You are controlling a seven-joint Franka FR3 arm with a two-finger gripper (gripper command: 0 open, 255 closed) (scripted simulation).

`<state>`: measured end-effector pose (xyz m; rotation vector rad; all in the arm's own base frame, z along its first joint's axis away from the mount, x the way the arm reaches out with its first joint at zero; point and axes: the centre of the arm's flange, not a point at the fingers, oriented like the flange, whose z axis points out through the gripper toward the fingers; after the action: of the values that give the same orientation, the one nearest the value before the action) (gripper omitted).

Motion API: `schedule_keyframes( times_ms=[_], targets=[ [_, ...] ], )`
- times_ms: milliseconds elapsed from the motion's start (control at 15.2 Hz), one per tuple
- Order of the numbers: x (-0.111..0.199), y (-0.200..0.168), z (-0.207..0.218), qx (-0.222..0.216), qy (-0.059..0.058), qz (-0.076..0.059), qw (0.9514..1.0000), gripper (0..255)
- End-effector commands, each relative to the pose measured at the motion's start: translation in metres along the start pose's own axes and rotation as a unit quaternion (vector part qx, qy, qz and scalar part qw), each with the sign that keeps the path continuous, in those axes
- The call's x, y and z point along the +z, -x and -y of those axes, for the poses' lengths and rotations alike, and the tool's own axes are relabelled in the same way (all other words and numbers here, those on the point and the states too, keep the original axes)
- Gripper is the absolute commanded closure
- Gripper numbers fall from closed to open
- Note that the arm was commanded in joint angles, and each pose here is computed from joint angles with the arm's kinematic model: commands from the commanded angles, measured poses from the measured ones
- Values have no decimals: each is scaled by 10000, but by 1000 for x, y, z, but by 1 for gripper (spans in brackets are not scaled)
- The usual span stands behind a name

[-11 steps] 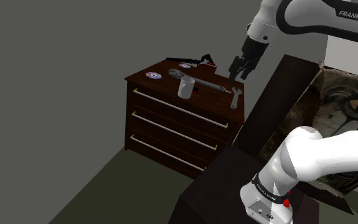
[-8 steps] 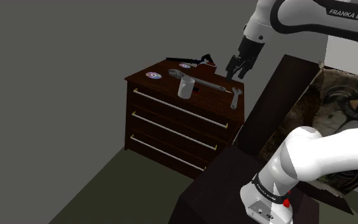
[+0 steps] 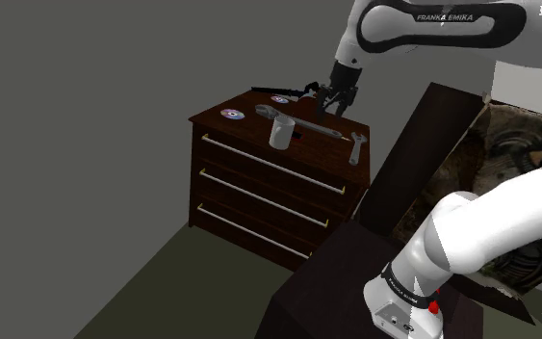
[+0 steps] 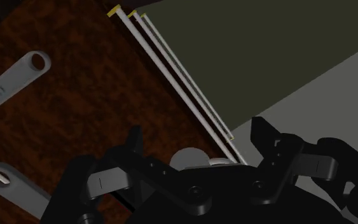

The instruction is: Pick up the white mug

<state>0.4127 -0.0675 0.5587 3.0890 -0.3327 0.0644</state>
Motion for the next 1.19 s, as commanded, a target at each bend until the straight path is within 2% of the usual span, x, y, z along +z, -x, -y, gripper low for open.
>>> schedule_keyframes(
  times_ms=[0, 792, 1122],
  targets=[
    [12, -27, -3, 69, -38, 66, 9999, 0],
    [88, -175, -36, 476, -269, 463, 9974, 0],
    [111, -177, -36, 482, -272, 469, 9974, 0]
  ],
)
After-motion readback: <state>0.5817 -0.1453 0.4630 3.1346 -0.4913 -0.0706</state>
